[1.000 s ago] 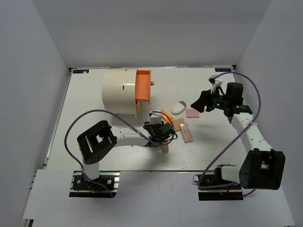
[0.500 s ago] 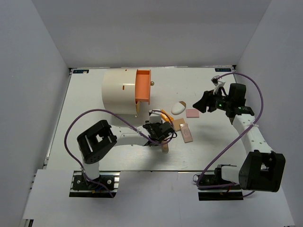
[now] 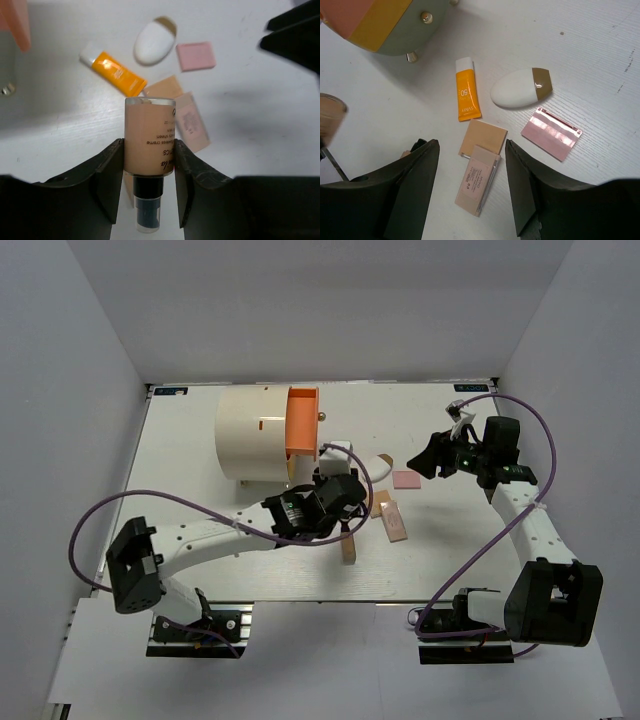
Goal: Organize the makeup
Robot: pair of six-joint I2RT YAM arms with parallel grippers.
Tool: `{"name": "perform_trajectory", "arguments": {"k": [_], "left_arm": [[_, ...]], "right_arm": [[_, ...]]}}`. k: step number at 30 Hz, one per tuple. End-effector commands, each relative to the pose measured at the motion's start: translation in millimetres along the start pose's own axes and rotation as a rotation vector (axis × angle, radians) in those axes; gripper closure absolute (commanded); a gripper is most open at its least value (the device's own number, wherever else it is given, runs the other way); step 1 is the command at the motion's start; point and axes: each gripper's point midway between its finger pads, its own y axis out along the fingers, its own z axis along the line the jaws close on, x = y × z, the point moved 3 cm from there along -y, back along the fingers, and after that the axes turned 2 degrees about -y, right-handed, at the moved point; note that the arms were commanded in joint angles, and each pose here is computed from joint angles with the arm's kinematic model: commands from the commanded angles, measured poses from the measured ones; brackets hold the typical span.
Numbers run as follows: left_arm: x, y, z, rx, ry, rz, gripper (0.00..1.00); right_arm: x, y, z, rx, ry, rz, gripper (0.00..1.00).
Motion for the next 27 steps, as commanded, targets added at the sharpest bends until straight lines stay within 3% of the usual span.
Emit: {"name": "perform_trajectory", "arguments": {"k": [1,7,15,20,27], "left_arm": [[56,-34,-16,-0.091,-0.030,-0.105,0.97],[124,-69,-19,-0.089,-0.059,-0.265,0.97],[196,-88,15,0.084,-0.064,-0.485,0.97],[222,-79,31,0.162,-0.046,-0.528,0.96],[237,-23,60,0.251,-0.013,-0.462,0.96]], "right_arm": [[12,-6,5,0.012,-0.032,-0.046,0.39],[13,-6,5,0.014,-0.031,-0.047,0.39],[12,-6,6,0.022,-0.027,-0.047,0.40],[13,-6,7,0.025,-0.025,-0.048,0.40],[13,-6,8,0.026,-0.025,-0.049,0.40]]}}
